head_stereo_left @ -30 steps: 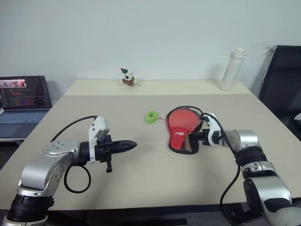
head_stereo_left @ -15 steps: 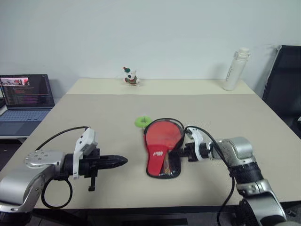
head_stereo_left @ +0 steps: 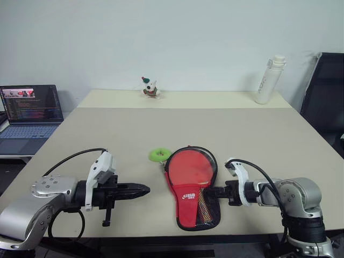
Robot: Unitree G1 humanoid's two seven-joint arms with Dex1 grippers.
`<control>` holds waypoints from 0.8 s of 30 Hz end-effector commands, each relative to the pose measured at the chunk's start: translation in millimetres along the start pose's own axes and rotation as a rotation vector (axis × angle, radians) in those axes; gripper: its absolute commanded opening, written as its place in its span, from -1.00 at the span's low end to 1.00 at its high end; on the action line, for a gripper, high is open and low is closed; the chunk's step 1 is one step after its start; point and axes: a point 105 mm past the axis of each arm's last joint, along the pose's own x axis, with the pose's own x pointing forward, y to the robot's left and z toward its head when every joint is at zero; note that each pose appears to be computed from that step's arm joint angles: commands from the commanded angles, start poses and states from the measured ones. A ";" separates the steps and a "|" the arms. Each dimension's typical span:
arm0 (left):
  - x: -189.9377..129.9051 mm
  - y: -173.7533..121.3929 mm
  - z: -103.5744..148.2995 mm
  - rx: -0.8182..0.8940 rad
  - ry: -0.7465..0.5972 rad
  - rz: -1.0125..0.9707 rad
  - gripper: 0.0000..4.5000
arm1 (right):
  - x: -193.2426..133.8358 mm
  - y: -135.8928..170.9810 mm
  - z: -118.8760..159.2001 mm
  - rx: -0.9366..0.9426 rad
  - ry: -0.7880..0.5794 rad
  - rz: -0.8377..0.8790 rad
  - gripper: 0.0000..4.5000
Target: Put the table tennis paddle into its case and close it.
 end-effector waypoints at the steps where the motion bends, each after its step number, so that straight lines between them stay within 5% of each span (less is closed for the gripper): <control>1: 0.8 0.4 4.9 0.033 -0.012 -0.009 -1.00 | -0.1 13.9 0.4 -0.002 -0.037 0.050 -0.99; 16: 0.3 -1.9 -0.4 0.036 -0.004 -0.008 -1.00 | 0.3 9.2 -11.0 0.054 -0.013 0.006 -0.99; 24: 1.7 -2.9 -6.4 0.032 0.004 0.003 -1.00 | -16.4 16.1 -11.0 0.026 -0.032 0.043 0.08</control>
